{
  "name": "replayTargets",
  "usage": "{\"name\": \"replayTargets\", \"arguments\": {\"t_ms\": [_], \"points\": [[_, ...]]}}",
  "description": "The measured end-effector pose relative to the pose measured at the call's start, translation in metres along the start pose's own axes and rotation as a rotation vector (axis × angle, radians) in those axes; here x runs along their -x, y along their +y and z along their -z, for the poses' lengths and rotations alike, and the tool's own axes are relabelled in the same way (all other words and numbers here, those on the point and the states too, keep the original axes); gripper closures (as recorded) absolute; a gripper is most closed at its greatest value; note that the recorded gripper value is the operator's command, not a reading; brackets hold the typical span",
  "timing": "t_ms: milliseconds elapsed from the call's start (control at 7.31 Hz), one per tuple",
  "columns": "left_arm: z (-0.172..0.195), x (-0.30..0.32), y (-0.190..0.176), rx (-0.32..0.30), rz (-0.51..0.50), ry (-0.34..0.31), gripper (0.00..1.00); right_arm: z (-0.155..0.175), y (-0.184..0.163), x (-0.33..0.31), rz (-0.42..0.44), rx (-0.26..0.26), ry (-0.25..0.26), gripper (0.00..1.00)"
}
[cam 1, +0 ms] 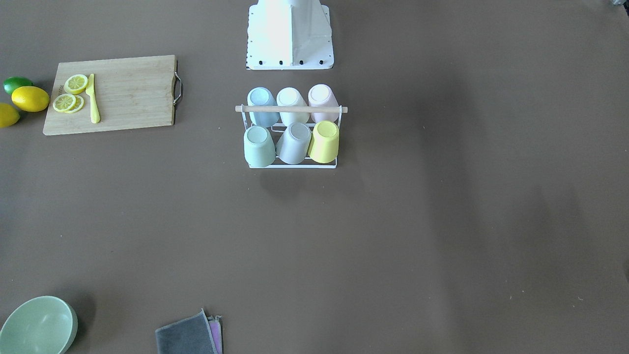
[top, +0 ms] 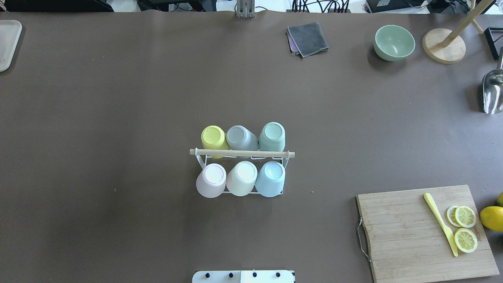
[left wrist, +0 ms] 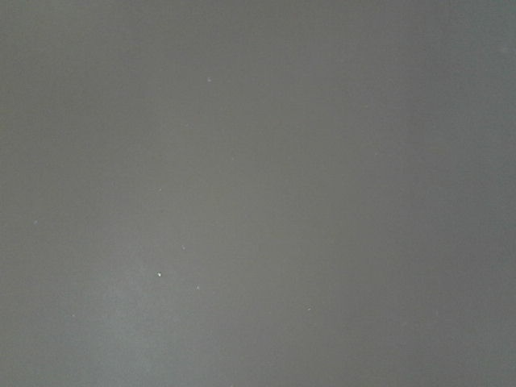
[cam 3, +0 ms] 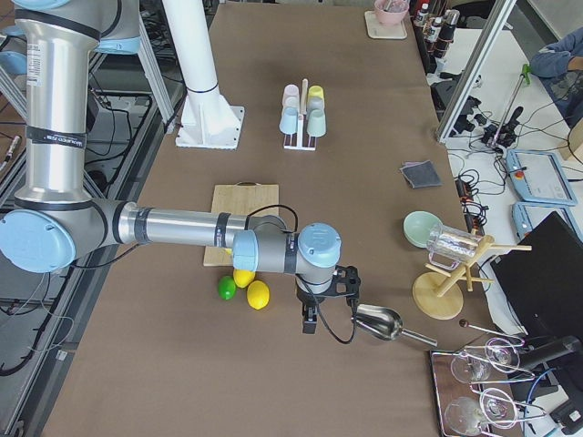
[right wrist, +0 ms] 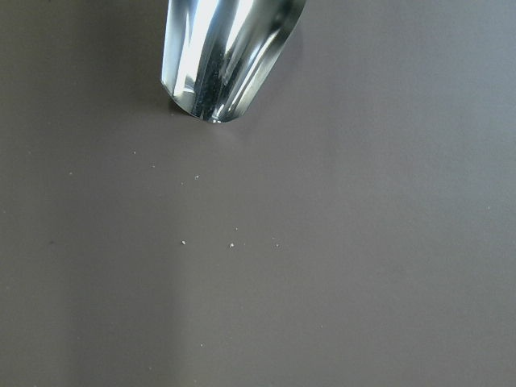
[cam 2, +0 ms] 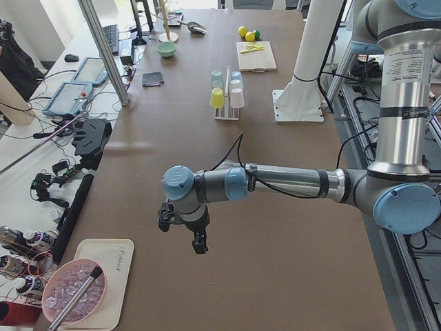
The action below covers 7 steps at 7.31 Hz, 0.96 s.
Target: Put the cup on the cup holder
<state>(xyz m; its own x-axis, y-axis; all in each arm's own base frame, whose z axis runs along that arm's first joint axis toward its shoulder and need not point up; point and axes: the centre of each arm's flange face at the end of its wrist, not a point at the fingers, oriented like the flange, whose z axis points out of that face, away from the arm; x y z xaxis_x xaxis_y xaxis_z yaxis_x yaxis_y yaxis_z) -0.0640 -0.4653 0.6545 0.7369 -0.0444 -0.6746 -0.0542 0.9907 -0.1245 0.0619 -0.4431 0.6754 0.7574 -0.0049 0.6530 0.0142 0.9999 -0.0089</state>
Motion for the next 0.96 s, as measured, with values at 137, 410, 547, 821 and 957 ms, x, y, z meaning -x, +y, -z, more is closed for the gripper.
{"name": "replayTargets", "arguments": {"t_ms": [137, 410, 547, 821, 957], "points": [[0.010, 0.005, 0.002, -0.023, 0.013, 0.014, 0.02, 0.000, 0.000, 0.000, 0.000, 0.000, 0.001, 0.00], [0.016, 0.005, 0.003, -0.041, 0.016, 0.050, 0.02, -0.001, 0.001, -0.001, 0.000, 0.001, 0.001, 0.00], [0.019, 0.002, 0.001, -0.050, 0.010, 0.066, 0.02, 0.000, 0.001, 0.000, 0.002, 0.000, 0.001, 0.00], [0.017, 0.001, 0.000, -0.058, 0.001, 0.068, 0.02, 0.001, 0.000, 0.001, 0.003, -0.004, 0.001, 0.00], [0.008, 0.009, 0.000, -0.052, 0.006, 0.066, 0.02, 0.002, 0.001, 0.001, 0.003, -0.004, 0.001, 0.00]]}}
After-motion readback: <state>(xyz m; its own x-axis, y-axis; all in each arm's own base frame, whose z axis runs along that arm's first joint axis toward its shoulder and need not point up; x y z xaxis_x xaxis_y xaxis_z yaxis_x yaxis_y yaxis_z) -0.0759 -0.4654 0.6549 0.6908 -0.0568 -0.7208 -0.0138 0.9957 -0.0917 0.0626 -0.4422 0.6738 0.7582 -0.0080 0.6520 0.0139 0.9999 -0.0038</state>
